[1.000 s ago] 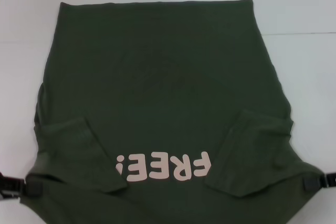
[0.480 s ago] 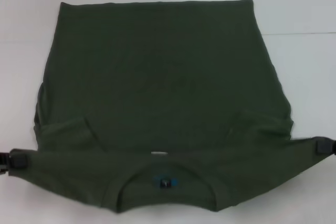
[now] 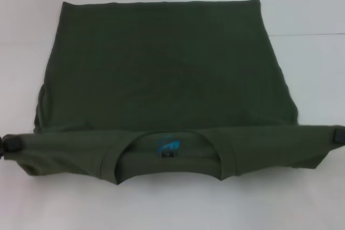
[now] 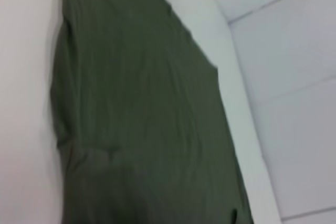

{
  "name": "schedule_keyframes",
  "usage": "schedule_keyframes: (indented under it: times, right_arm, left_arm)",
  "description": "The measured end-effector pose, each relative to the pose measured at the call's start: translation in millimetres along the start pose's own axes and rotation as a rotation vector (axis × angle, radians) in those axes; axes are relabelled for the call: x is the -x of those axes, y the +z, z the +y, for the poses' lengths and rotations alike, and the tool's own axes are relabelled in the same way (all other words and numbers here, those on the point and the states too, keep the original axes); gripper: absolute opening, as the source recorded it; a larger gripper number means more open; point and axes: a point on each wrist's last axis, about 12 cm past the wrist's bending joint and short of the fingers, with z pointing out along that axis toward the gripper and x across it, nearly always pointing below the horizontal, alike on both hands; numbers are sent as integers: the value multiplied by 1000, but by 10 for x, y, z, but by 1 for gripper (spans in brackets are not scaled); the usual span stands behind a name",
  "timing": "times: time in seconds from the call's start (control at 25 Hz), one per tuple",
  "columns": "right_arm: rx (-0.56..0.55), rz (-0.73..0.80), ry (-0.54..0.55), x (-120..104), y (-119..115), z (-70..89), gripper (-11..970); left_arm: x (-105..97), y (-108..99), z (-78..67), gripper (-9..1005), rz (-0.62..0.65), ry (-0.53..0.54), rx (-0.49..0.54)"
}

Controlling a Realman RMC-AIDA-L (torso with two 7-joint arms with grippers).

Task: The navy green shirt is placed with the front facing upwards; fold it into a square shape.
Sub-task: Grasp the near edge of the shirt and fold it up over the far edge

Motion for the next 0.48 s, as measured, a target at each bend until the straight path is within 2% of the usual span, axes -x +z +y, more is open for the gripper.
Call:
schedule_keyframes:
  times: [0.48]
  right_arm:
    - [2, -127, -30, 162, 227, -7, 75]
  left_arm:
    - [136, 235, 10, 108, -112, 28, -19]
